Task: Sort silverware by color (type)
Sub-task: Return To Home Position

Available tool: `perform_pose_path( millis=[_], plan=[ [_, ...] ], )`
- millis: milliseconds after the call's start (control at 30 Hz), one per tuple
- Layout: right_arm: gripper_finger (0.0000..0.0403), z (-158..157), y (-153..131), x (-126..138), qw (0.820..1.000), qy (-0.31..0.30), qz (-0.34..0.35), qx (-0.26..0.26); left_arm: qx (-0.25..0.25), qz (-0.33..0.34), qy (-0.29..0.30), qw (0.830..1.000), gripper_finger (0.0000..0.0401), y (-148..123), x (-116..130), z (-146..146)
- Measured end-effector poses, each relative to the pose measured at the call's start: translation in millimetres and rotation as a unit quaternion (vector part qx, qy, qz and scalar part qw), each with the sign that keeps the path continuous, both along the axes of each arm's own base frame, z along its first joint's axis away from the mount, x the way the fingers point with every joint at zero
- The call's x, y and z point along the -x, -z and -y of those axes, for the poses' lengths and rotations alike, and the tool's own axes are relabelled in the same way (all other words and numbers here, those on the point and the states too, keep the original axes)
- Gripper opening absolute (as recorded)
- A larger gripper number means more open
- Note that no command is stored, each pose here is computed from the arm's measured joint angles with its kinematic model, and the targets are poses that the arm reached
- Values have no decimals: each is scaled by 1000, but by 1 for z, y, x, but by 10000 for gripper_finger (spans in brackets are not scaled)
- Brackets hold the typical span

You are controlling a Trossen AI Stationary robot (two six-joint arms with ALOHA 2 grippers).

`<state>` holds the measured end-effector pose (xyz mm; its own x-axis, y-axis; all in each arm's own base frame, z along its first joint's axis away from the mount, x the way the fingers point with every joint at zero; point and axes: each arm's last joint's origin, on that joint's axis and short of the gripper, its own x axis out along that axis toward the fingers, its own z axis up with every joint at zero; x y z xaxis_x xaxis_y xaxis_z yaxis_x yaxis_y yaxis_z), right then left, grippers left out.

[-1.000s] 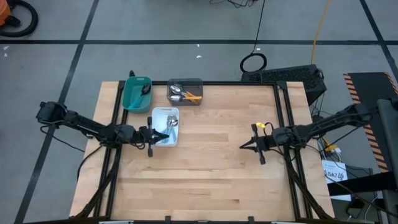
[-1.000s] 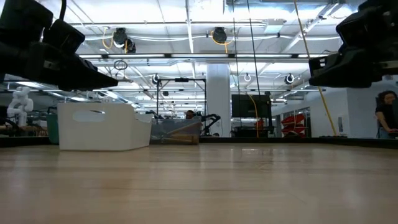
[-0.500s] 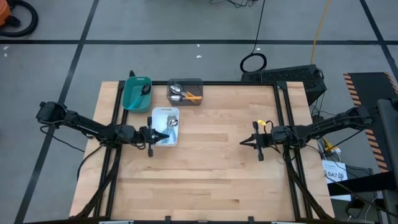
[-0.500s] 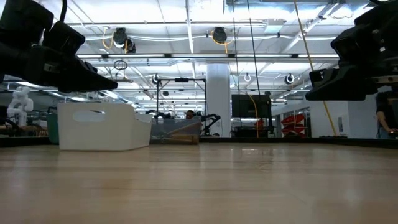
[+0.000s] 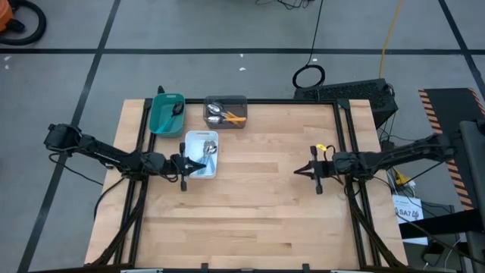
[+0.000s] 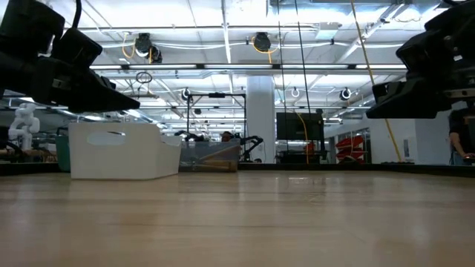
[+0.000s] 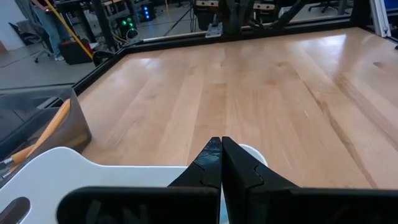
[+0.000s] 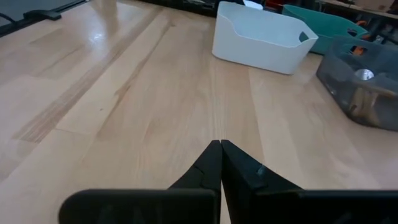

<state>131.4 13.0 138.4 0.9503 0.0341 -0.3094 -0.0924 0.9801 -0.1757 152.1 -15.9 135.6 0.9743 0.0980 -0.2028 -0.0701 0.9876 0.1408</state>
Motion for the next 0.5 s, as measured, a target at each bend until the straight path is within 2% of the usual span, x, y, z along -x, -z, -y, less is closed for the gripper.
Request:
perform_pose_path(
  millis=[500],
  plan=[
    [0, 3, -8, 14, 1000, 6, 27, -3, 1, 27, -12, 1000, 1, -5, -1, -1]
  ],
)
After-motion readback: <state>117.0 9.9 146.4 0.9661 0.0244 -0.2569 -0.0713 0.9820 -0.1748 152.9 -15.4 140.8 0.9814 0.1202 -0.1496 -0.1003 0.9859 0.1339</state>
